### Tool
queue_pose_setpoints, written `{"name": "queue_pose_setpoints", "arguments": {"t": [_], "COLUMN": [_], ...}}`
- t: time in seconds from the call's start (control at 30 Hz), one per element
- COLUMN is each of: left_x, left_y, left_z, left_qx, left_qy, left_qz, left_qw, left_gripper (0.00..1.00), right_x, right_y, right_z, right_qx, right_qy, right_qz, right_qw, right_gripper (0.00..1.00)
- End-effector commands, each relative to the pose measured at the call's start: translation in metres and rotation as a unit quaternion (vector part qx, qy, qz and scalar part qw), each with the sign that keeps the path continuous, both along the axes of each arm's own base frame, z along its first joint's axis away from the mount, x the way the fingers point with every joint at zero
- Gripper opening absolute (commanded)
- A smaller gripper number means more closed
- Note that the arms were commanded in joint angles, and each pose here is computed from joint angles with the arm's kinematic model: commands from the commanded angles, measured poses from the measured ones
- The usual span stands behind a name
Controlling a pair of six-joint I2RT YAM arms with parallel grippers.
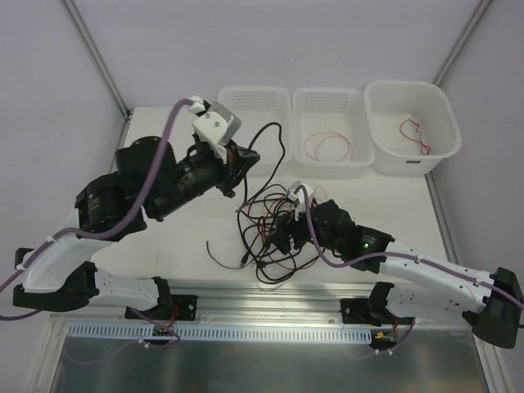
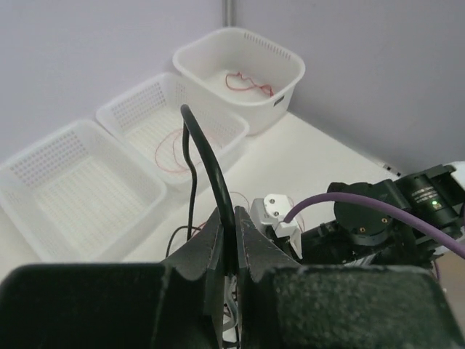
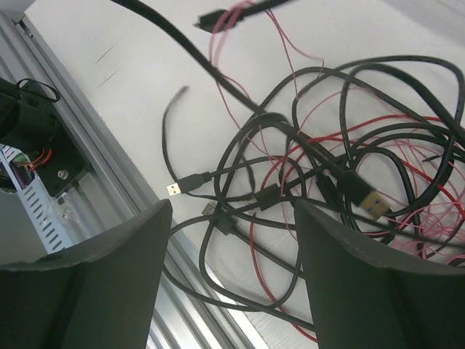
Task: Untangle the cables
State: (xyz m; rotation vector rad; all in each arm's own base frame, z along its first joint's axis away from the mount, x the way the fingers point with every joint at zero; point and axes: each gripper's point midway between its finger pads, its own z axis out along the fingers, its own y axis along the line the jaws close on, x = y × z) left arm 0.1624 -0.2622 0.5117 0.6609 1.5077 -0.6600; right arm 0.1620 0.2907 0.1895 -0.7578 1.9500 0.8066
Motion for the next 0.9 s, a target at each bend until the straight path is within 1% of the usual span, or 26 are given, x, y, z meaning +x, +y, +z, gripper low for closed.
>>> {"name": "queue_pose_setpoints", "arguments": {"t": [0.0, 0.07, 0.13, 0.17, 0.2, 0.23, 0.27, 0.3, 0.33, 0.37, 0.4, 0.43, 0.47, 0.5, 0.53, 0.67, 0.7, 0.73, 0.77, 0.87], "left_x": [0.01, 0.012, 0.018, 0.022, 0.031, 0.034, 0.037, 0.043, 0.044, 0.045, 0.054, 0.049, 0.049, 0.051, 0.045, 0.029, 0.021, 0.021, 0.014, 0.002], "left_y": [-0.018, -0.021, -0.016, -0.013, 0.0, 0.006, 0.016, 0.028, 0.034, 0.038, 0.055, 0.048, 0.05, 0.049, 0.042, 0.017, 0.009, 0.009, 0.005, 0.005], "left_z": [-0.029, -0.043, -0.058, -0.077, -0.085, -0.095, -0.12, -0.127, -0.136, -0.158, -0.16, -0.168, -0.188, -0.178, -0.187, -0.17, -0.162, -0.156, -0.153, -0.132], "left_qx": [0.023, 0.041, 0.062, 0.093, 0.107, 0.125, 0.166, 0.162, 0.163, 0.173, 0.133, 0.117, 0.123, 0.091, 0.095, 0.071, 0.062, 0.056, 0.05, 0.012], "left_qy": [0.028, 0.037, 0.044, 0.052, 0.051, 0.053, 0.061, 0.075, 0.09, 0.112, 0.139, 0.168, 0.184, 0.173, 0.178, 0.16, 0.15, 0.142, 0.143, 0.127], "left_qz": [0.017, 0.021, 0.047, 0.061, 0.103, 0.123, 0.144, 0.174, 0.183, 0.185, 0.209, 0.174, 0.168, 0.156, 0.13, 0.037, 0.001, -0.001, -0.026, -0.054], "left_qw": [0.999, 0.998, 0.996, 0.992, 0.988, 0.983, 0.974, 0.968, 0.965, 0.961, 0.959, 0.963, 0.961, 0.968, 0.971, 0.984, 0.987, 0.988, 0.988, 0.99], "left_gripper": [0.01, 0.01, 0.01, 0.01, 0.01, 0.01, 0.02, 0.01, 0.0, 0.0, 0.0, 0.0, 0.0, 0.0, 0.0, 0.0, 0.0, 0.0, 0.0, 0.0], "right_x": [0.008, 0.01, 0.008, 0.006, 0.005, 0.005, 0.005, 0.007, 0.008, 0.009, 0.009, 0.01, 0.01, 0.013, 0.014, 0.022, 0.026, 0.029, 0.032, 0.037], "right_y": [0.016, 0.021, 0.024, 0.027, 0.027, 0.026, 0.023, 0.02, 0.015, 0.012, 0.009, 0.005, 0.002, -0.001, -0.005, -0.013, -0.016, -0.017, -0.019, -0.014], "right_z": [0.012, 0.004, 0.0, 0.001, 0.001, 0.0, 0.0, 0.0, -0.004, 0.0, 0.0, -0.005, -0.001, -0.001, -0.002, 0.001, 0.006, 0.009, 0.012, 0.029], "right_qx": [0.034, 0.026, 0.025, 0.029, 0.029, 0.028, 0.027, 0.025, 0.018, 0.025, 0.026, 0.024, 0.03, 0.029, 0.026, 0.023, 0.029, 0.032, 0.031, 0.06], "right_qy": [-0.015, -0.016, -0.016, -0.019, -0.021, -0.022, -0.023, -0.024, -0.025, -0.03, -0.032, -0.032, -0.035, -0.038, -0.039, -0.054, -0.063, -0.069, -0.079, -0.09], "right_qz": [-0.024, -0.031, -0.029, -0.026, -0.025, -0.029, -0.033, -0.04, -0.051, -0.056, -0.058, -0.066, -0.071, -0.082, -0.088, -0.116, -0.128, -0.134, -0.136, -0.127], "right_qw": [0.999, 0.999, 0.999, 0.999, 0.999, 0.999, 0.999, 0.999, 0.998, 0.998, 0.997, 0.997, 0.996, 0.995, 0.995, 0.991, 0.989, 0.988, 0.987, 0.986], "right_gripper": [0.72, 0.71, 0.68, 0.68, 0.68, 0.68, 0.68, 0.68, 0.68, 0.68, 0.68, 0.68, 0.68, 0.68, 0.68, 0.7, 0.7, 0.7, 0.7, 0.7]}}
